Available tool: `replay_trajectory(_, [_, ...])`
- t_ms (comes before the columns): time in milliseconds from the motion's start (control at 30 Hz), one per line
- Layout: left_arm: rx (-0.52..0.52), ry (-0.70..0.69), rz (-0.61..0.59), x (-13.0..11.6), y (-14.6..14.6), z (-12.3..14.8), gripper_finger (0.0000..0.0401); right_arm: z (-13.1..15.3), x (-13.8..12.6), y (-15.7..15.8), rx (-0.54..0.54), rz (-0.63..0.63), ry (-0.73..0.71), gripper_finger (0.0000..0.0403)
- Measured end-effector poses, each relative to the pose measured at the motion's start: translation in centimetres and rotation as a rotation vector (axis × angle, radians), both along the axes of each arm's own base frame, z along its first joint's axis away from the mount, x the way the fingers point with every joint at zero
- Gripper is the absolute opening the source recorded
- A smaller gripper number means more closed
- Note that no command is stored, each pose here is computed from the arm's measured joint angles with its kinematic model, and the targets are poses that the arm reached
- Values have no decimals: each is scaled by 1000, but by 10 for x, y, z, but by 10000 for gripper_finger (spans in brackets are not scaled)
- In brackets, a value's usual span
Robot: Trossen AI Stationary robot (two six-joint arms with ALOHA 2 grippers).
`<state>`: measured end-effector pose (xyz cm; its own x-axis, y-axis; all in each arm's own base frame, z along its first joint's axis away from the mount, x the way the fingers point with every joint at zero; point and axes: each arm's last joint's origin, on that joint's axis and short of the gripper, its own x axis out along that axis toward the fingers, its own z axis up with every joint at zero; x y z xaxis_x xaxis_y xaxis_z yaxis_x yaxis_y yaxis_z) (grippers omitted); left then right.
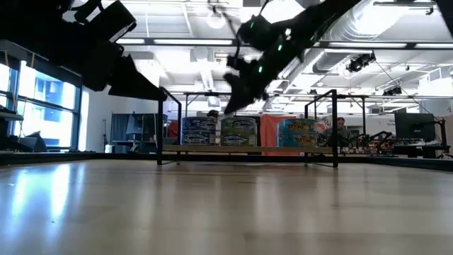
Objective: Stack canned seafood by type on shelf
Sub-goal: Adjust the green tuna can on the shelf
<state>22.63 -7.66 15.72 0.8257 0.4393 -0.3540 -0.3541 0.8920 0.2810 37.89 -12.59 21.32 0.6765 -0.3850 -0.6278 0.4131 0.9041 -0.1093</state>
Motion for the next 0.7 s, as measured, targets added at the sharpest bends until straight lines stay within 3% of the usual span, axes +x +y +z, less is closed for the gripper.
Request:
replay_trajectory(167, [-47, 3, 28, -2, 1, -3, 161, -12, -1, -19, 52, -62, 56, 4])
replay_trajectory(467, [-89, 1, 45, -3, 0, -5, 161, -2, -12, -9, -14, -124, 142, 1])
replay_trajectory(700, [-85, 4, 46, -4, 0, -5, 161, 21, -11, -4, -74, -106, 34, 0])
